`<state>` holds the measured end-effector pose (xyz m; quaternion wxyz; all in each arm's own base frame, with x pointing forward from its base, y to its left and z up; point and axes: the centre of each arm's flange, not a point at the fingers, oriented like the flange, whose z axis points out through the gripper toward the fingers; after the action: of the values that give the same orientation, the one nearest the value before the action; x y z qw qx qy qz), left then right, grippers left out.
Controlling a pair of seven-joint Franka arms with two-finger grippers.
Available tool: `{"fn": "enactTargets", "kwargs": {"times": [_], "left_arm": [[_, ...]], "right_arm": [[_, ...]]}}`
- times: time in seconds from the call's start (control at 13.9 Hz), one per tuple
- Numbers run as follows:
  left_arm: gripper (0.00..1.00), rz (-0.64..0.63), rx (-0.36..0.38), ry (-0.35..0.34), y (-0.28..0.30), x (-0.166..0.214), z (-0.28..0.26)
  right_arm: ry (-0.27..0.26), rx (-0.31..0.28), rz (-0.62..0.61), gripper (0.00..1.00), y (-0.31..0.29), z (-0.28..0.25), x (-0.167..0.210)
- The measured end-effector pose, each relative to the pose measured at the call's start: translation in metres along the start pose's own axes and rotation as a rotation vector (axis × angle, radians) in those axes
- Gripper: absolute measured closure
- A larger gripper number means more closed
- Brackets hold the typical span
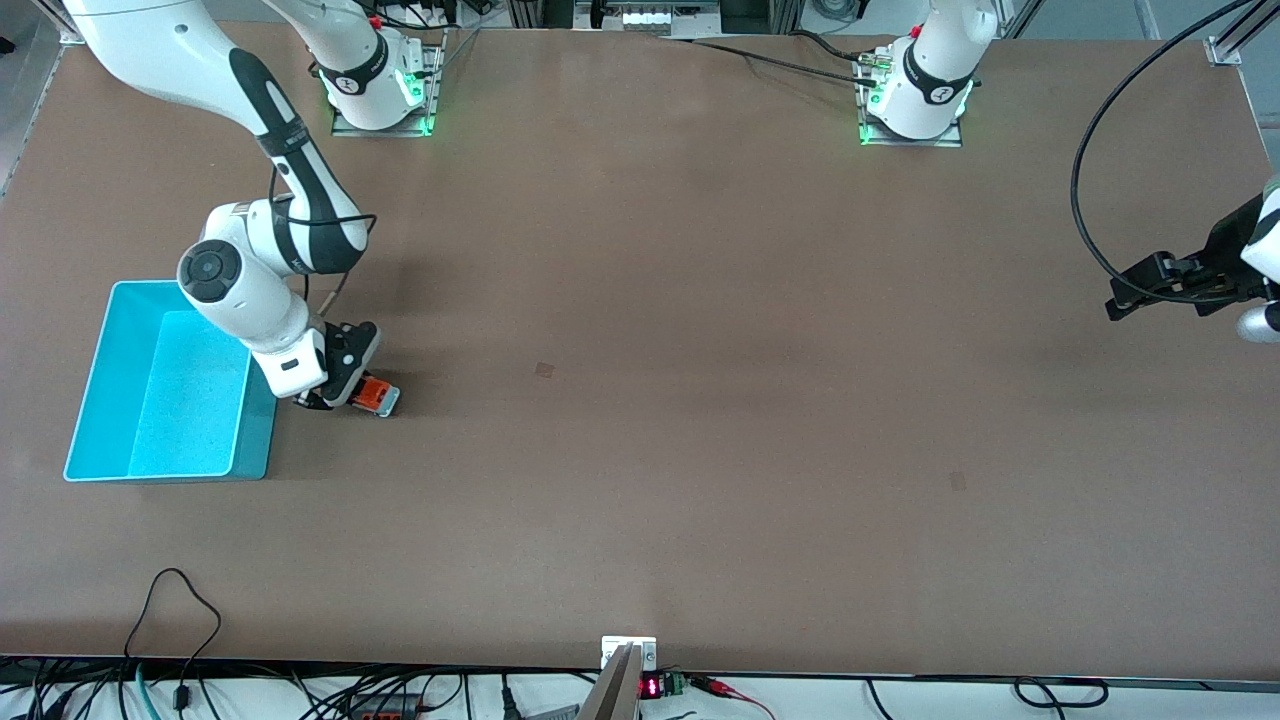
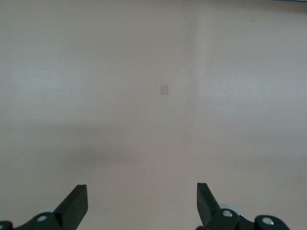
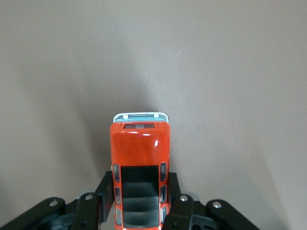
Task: Wind up bus and store in blue box
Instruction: 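Lift the bus with the right gripper toward the blue box, then lower the bus into the blue box and open the right gripper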
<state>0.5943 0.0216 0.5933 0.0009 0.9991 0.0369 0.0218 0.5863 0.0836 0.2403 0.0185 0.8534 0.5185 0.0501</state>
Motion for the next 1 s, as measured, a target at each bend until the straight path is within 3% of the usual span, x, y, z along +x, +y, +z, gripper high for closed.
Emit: {"fn": "enactTargets", "kwargs": {"times": [0.22, 0.36, 0.57, 1.0], "left_arm": [[0.0, -0.021, 0.0, 0.001, -0.008, -0.005, -0.004], [0.0, -0.026, -0.003, 0.001, -0.008, -0.009, -0.01], [0.0, -0.021, -0.009, 0.001, -0.004, -0.009, -0.01], [0.0, -0.016, -0.01, -0.04, -0.003, -0.02, -0.02]], "right_arm": [[-0.005, 0.008, 0.239, 0.52, 0.002, -0.048, 0.022], [-0.004, 0.003, 0.403, 0.52, 0.009, -0.084, 0.02], [-0.046, 0.016, 0.626, 0.52, 0.022, -0.107, 0.004], [-0.114, 0.037, 0.889, 0.52, 0.075, -0.119, -0.095]]}}
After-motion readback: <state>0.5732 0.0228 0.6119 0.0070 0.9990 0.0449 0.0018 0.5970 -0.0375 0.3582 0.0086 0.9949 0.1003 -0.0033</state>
